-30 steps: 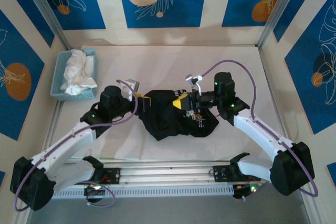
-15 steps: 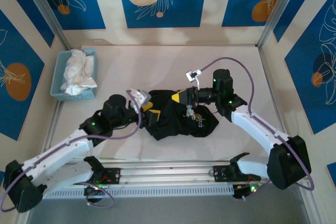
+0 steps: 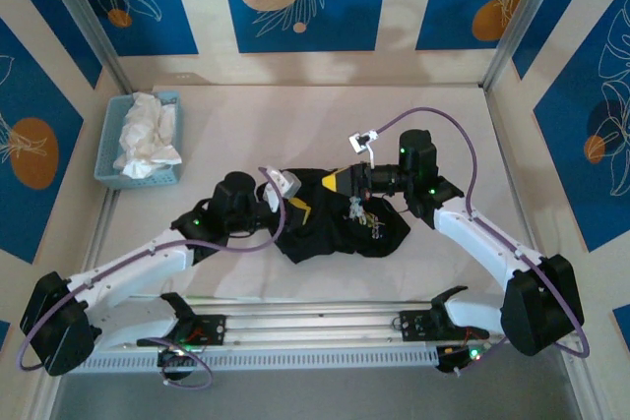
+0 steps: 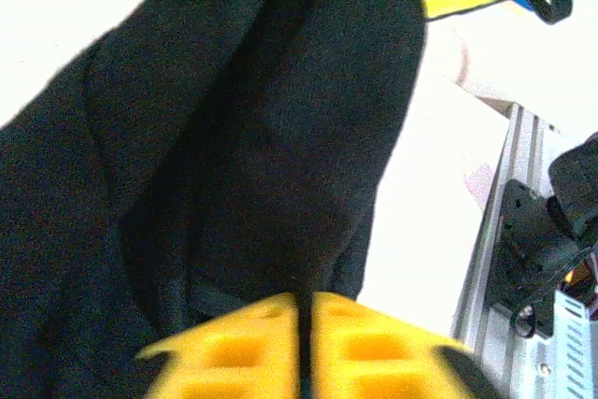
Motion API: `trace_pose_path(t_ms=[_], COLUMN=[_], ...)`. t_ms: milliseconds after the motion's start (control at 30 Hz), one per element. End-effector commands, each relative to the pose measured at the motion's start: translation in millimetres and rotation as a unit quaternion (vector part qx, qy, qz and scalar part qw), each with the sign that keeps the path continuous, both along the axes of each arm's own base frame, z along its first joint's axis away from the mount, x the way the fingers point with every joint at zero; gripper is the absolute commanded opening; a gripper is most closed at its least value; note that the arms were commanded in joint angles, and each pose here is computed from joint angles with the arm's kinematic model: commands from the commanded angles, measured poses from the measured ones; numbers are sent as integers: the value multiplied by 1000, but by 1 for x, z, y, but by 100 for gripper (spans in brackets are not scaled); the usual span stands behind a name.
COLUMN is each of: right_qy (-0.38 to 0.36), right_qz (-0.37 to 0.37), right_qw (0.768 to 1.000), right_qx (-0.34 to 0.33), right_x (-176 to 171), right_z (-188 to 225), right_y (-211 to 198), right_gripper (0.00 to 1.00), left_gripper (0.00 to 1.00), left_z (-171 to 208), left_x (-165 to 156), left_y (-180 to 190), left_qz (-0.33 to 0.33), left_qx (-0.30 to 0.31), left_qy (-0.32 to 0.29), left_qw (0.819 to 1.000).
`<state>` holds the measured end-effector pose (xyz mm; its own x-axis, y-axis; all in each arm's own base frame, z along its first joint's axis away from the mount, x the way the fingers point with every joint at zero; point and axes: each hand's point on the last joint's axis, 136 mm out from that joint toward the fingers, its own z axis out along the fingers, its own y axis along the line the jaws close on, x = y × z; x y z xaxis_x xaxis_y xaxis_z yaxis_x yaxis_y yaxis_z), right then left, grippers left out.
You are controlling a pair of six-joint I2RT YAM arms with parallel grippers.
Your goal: Fold the inside-out t-shirt
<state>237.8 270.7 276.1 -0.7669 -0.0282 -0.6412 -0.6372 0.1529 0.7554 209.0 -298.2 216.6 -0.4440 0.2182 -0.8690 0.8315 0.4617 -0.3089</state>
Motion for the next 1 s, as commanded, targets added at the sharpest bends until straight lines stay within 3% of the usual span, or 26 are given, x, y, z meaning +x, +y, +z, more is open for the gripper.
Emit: trace_pose_path(t_ms=[0, 200, 300, 367, 500, 600, 733, 967], right_qy=[-9, -13, -12, -29, -95, -159, -224, -279], right_qz=[-29, -108, -143, -163, -170, -124, -54, -3], right_qw=[999, 988, 978, 970, 967, 973, 969, 956], right_qx=[-20, -111, -153, -178, -166, -117, -85, -95], right_x=[7, 31, 40, 40, 21, -10, -44, -65], right_z=[2, -14, -22, -21, -7, 7, 13, 2], right_y=[-5, -6, -14, -24, -36, -29, -2, 40], right_gripper=[0, 1, 22, 30, 40, 44, 44, 30], left_gripper=[0, 0, 0, 0, 0, 0, 0, 0], left_z=[36, 91, 97, 100, 110, 119, 127, 129], left_x=[-6, -21, -6, 5, 9, 10, 9, 8], left_y=[-7, -11, -6, -3, -3, -4, -5, -4], left_qz=[-24, -45, 8, 44, 58, 57, 52, 53], left_qx=[-44, -134, -134, -136, -150, -157, -159, -157], left_qy=[-30, -13, 11, 29, 39, 37, 33, 32], left_qw=[998, 990, 991, 989, 986, 985, 985, 986])
